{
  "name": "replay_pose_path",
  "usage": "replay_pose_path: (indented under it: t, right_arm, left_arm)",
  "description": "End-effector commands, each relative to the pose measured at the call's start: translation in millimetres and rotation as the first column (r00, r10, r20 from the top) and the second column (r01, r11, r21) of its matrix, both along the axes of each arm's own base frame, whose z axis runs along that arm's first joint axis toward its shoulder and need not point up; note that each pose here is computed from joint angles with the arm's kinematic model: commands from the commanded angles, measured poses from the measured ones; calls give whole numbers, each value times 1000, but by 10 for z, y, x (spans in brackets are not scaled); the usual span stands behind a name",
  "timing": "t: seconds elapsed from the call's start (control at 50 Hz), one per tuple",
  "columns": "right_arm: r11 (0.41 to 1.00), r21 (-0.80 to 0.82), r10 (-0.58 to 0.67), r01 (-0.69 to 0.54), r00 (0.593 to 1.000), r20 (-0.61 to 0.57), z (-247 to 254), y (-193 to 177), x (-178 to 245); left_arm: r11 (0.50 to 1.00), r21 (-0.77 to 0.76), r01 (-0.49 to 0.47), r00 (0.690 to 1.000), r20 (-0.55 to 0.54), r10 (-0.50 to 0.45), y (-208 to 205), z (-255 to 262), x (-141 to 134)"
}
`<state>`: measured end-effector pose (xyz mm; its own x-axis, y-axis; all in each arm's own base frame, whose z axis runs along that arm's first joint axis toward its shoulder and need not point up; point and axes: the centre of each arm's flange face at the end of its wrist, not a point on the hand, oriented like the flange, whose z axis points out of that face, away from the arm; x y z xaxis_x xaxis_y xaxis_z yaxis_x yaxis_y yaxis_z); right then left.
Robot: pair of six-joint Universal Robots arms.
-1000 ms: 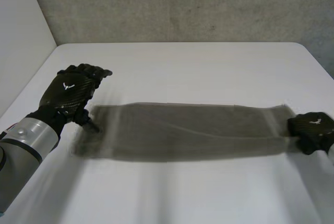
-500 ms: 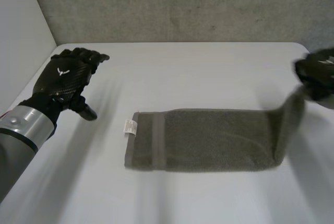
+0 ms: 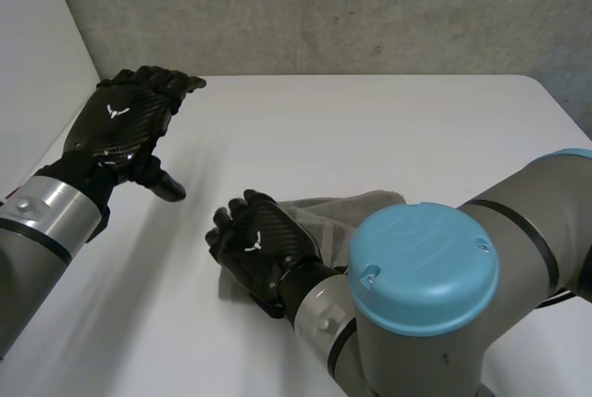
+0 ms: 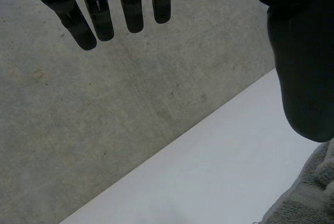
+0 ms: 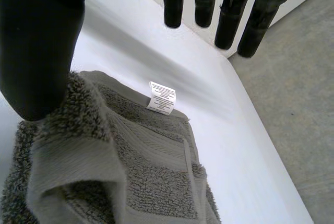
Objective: Fold the towel.
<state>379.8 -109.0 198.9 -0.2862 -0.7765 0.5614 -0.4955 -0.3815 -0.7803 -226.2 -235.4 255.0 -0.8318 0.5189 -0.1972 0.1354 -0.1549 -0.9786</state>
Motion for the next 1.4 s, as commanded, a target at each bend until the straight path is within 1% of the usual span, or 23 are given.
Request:
replay_pose_path:
  t: [0.02,0.04,0.08,0.2,0.24,0.3,0.34,0.36,0.46,0.6,0.8,1.02,1.06,1.1,1.12,1.16,1.18,1.22,1.24,1.28,1.34,1.38,1.4]
  right_arm:
    - [993,-23,-116,118,991,69,308,-231,-328]
    - [993,-23,-116,118,991,69,309,-232,-329]
    - [982,-15,-187,189,978,91,386,-360,-547]
    - [971,16,-239,239,967,83,347,-411,-798]
    - [949,28,-315,314,947,69,287,-540,-1001]
    - [937,31,-349,348,935,67,266,-595,-1095]
    - [919,36,-393,392,917,63,209,-666,-1221]
    - [919,36,-394,392,917,63,208,-666,-1221]
    - [905,49,-426,423,903,53,128,-713,-1329]
    - [906,82,-418,414,908,33,22,-697,-1386]
    - [907,84,-416,412,909,38,-54,-718,-1388]
    - [906,111,-412,409,911,7,-218,-739,-1363]
    - [905,114,-414,411,910,5,-232,-740,-1370]
    - [903,114,-417,413,909,5,-246,-740,-1379]
    - [903,114,-417,413,909,5,-246,-740,-1379]
    - [904,115,-415,412,910,4,-261,-733,-1380]
    - [904,115,-415,412,910,4,-261,-733,-1380]
    - [904,117,-414,411,910,2,-277,-722,-1380]
    - [904,117,-414,411,910,2,-277,-722,-1380]
    - [906,120,-409,407,912,-3,-295,-710,-1375]
    - [905,125,-408,406,913,-9,-315,-704,-1374]
    - [906,131,-404,402,915,-16,-342,-695,-1364]
    - [906,131,-404,402,915,-16,-342,-695,-1364]
  left_arm:
    - [998,-1,61,998,-1,-61,85,0,-161]
    - [998,-1,61,998,-1,-61,85,0,-162]
    - [994,2,112,994,0,-112,198,-8,-294]
    - [984,29,176,984,3,-176,392,-85,-488]
    - [966,64,251,968,6,-252,601,-172,-650]
    - [952,86,293,956,2,-294,728,-217,-728]
    - [924,128,360,932,-7,-362,937,-304,-846]
    - [924,128,361,932,-7,-363,938,-304,-846]
    - [884,190,427,899,15,-437,1169,-507,-976]
    - [869,251,426,892,42,-449,1170,-725,-1035]
    - [885,287,366,900,134,-415,1147,-921,-991]
    - [876,338,345,889,183,-420,1069,-1205,-1071]
    - [884,326,336,890,198,-411,1033,-1220,-1091]
    - [915,288,282,908,229,-351,881,-1212,-1111]
    - [915,288,281,908,229,-351,880,-1212,-1111]
    - [947,246,208,934,237,-267,690,-1148,-1107]
    - [947,246,207,934,237,-266,689,-1148,-1107]
    - [971,214,106,963,220,-154,406,-1056,-1022]
    - [971,214,105,963,220,-153,405,-1056,-1021]
    - [980,201,15,981,184,-52,142,-974,-885]
    - [978,207,-20,989,149,-11,36,-958,-826]
    - [969,233,-87,994,78,70,-145,-957,-696]
    - [969,233,-87,994,78,71,-146,-957,-695]
